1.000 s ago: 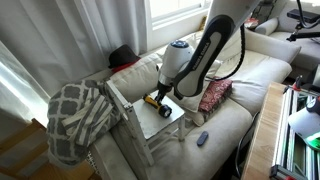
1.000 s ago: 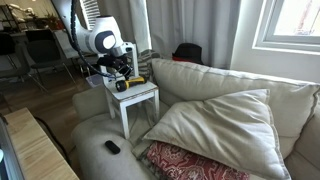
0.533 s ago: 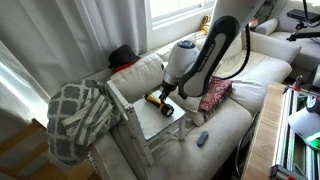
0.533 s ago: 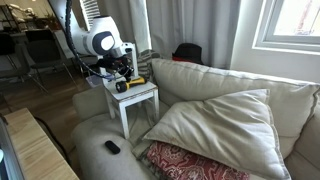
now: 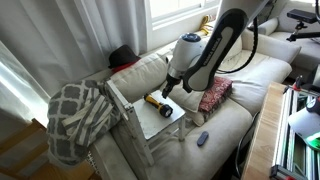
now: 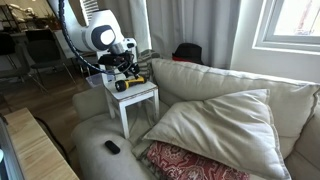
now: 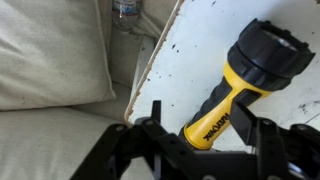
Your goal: Switch off the flashlight
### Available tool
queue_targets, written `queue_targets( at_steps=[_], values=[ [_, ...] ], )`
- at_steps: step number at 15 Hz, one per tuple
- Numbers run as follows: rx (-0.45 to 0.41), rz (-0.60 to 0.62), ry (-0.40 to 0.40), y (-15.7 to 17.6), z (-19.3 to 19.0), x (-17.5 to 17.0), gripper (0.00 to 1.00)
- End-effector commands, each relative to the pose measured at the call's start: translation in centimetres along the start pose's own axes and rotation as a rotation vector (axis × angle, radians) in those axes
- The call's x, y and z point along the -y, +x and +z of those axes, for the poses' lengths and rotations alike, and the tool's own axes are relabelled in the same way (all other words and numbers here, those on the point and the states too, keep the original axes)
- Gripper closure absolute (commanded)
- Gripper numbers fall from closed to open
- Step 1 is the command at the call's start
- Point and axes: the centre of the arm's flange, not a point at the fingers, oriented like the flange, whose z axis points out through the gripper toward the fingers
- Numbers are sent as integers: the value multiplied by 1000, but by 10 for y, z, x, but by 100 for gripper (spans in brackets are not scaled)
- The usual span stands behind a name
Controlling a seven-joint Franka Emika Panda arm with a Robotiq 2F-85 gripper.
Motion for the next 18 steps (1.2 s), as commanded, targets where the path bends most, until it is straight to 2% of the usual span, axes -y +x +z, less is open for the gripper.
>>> queue_targets(
  at_steps=[1, 8, 13, 18],
  values=[
    [9, -19, -8, -1, -34, 3, 0],
    [83, -60, 90, 1, -89, 18, 0],
    [154, -155, 177, -1, -142, 44, 0],
    [277, -202, 182, -4, -184, 57, 0]
  ],
)
